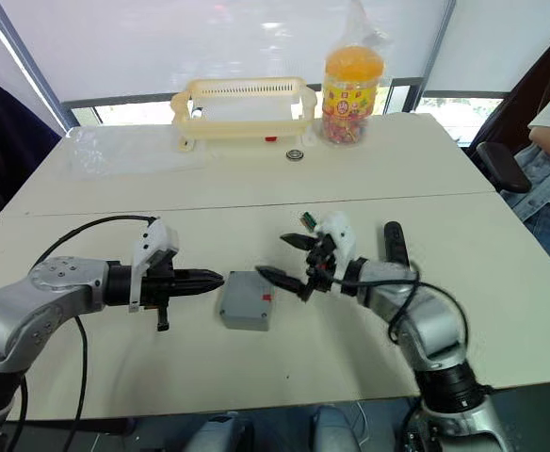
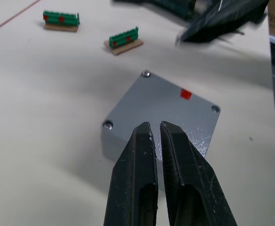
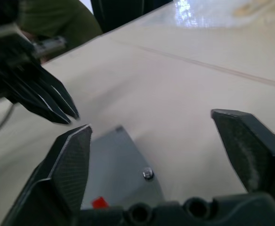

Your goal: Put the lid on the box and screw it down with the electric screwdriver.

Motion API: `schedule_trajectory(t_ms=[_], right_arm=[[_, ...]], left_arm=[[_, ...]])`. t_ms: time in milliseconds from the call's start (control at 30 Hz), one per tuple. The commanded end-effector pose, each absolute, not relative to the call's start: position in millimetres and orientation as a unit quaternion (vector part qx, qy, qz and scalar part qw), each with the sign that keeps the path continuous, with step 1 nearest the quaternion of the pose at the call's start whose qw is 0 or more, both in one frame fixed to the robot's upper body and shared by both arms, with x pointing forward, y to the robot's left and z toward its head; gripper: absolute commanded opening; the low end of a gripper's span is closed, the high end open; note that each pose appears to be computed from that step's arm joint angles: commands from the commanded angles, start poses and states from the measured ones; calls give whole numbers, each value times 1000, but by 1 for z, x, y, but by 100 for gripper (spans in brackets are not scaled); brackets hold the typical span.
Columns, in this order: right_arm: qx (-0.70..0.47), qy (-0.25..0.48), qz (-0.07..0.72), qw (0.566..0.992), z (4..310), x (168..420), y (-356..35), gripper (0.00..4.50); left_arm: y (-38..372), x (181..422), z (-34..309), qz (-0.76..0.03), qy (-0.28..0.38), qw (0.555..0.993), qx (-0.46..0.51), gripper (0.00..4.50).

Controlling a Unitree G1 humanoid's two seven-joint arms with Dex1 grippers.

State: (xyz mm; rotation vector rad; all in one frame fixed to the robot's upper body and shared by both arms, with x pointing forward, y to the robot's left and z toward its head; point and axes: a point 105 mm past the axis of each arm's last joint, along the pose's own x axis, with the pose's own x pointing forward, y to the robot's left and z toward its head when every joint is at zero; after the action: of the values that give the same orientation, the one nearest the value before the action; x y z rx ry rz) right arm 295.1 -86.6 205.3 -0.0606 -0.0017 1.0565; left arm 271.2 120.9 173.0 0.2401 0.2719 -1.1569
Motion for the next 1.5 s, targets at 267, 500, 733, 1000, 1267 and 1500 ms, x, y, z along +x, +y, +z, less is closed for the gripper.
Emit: schedule_trajectory(t_ms=[267, 500, 733, 1000, 1267, 1500], right_arm=[[-68, 207, 338, 915, 225, 284, -183, 445], [-21, 383, 199, 902, 200, 280, -255, 445], [25, 443, 181, 878, 179, 279, -263, 445], [40, 498, 154, 853, 141, 285, -260, 445], [14, 518, 92, 850, 115, 305, -264, 268], [-2, 537, 117, 835, 107, 295, -261, 178]], left_arm=[[64, 268, 196, -596, 9, 794, 118, 26], [28, 239, 183, -679, 11, 730, 83, 26], [31, 228, 172, -702, 34, 701, 123, 26], [28, 228, 172, -681, 31, 723, 110, 26], [32, 232, 170, -651, 36, 751, 99, 26], [41, 233, 168, -633, 45, 767, 96, 26]])
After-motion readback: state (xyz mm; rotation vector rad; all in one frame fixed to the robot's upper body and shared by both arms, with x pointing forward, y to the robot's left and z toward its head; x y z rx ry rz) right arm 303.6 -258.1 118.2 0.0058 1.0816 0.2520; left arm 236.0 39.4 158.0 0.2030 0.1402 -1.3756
